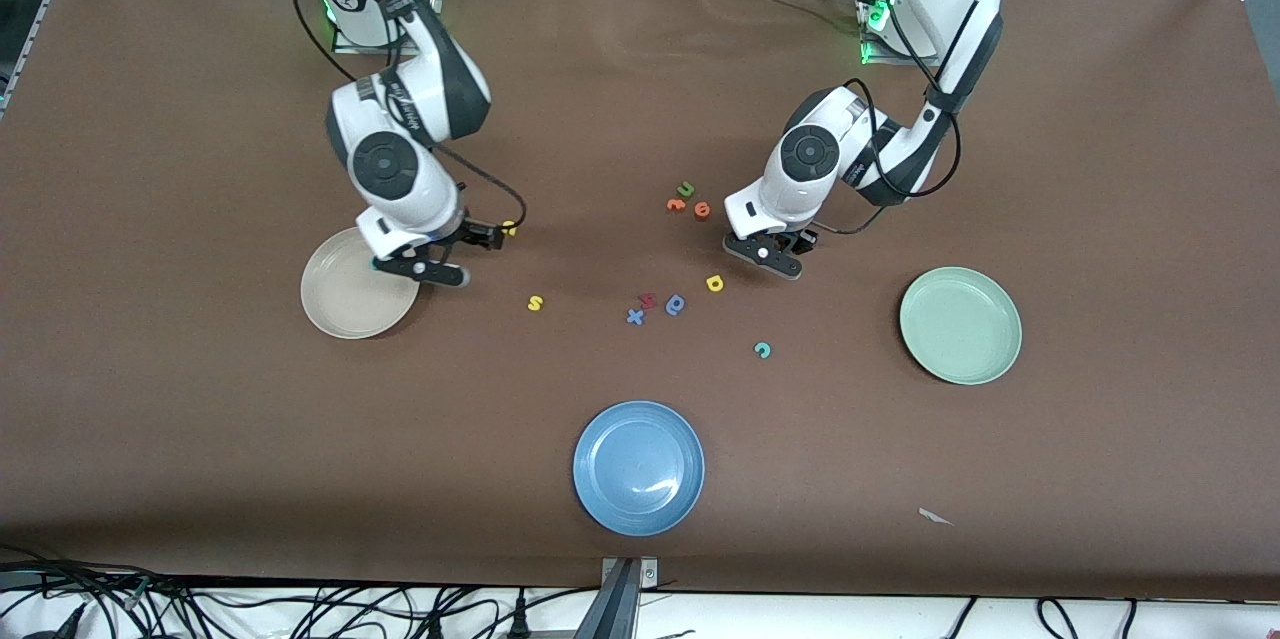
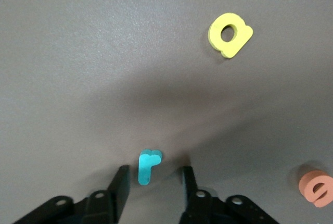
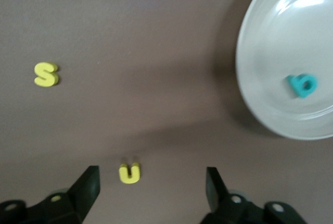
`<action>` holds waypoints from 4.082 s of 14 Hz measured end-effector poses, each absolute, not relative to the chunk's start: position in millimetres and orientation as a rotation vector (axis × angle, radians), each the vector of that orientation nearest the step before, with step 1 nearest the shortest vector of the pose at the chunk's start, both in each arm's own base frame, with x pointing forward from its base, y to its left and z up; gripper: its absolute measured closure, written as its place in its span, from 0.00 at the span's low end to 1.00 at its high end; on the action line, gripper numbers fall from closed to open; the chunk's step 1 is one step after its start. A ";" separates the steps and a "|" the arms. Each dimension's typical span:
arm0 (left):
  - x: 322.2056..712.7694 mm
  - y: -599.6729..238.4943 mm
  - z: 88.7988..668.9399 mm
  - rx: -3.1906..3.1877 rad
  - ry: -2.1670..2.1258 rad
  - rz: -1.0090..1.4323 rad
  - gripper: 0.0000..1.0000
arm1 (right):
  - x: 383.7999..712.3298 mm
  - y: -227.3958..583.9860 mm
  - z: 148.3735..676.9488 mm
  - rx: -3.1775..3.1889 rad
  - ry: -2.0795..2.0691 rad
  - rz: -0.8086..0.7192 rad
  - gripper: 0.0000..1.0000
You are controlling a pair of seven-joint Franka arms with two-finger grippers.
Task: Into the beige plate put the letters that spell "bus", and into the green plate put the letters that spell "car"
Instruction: 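Grasp the yellow u with the right gripper while the left gripper grasps the r, then drop the u in the beige plate while the left gripper drops r in green, then grasp the yellow s with the right gripper while the left gripper reaches the c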
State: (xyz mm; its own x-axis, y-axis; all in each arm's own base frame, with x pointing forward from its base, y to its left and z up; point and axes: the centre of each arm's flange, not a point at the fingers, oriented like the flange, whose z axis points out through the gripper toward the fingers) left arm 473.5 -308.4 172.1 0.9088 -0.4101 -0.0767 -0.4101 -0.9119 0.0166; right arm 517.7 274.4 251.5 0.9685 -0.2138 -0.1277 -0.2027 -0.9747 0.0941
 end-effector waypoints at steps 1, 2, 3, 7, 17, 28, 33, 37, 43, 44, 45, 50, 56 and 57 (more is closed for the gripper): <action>473.6 -308.5 172.0 3.069 -0.658 -0.123 0.53 | 512.7 281.2 242.6 3.034 -0.345 -0.213 0.13; 473.9 -308.7 171.9 3.070 -0.654 -0.122 0.57 | 507.8 286.5 233.1 3.036 -0.365 -0.209 0.13; 474.3 -309.2 171.9 3.071 -0.644 -0.121 0.57 | 501.7 290.6 222.9 3.041 -0.370 -0.204 0.14; 476.3 -312.8 172.1 3.071 -0.635 -0.113 0.69 | 479.2 301.0 198.1 3.058 -0.365 -0.196 0.23; 477.7 -312.4 172.4 3.071 -0.630 -0.110 0.89 | 464.1 300.9 175.6 3.071 -0.401 -0.174 0.73; 548.5 -208.6 228.2 3.104 -0.637 -0.158 0.89 | 524.7 204.6 250.7 3.042 -0.224 -0.163 0.73; 581.7 -80.3 242.2 3.127 -0.470 -0.169 0.89 | 555.0 90.7 242.3 3.022 -0.064 -0.199 0.73; 595.6 -27.5 237.7 3.133 -0.344 -0.163 0.85 | 559.5 59.2 207.9 3.002 -0.037 -0.260 0.57; 636.3 -78.1 255.3 3.127 -0.316 -0.119 0.26 | 579.8 144.4 245.8 3.037 -0.076 -0.222 0.24; 643.8 -100.1 257.8 3.132 -0.258 -0.112 0.15 | 580.4 171.6 254.0 3.050 -0.120 -0.198 0.24; 649.5 -127.0 255.4 3.133 -0.190 -0.106 0.06 | 579.3 198.4 259.6 3.061 -0.178 -0.177 0.24; 646.2 -234.7 203.9 3.112 0.042 -0.174 0.00 | 591.2 303.0 249.3 3.078 -0.492 -0.126 0.37; 651.4 -281.6 194.2 3.082 0.276 -0.157 0.01 | 600.2 346.0 189.5 3.083 -0.587 -0.092 0.41; 654.2 -285.6 192.5 3.076 0.311 -0.151 0.02 | 600.5 346.3 185.8 3.083 -0.587 -0.091 0.42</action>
State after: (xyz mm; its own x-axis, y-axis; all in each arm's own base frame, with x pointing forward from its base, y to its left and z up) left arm 654.2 -285.6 192.5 0.9751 0.1972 -0.1015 0.2017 -0.9788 0.0359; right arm 600.5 346.3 185.8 0.9284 -0.3671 -0.0569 -0.3670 -0.9301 0.0124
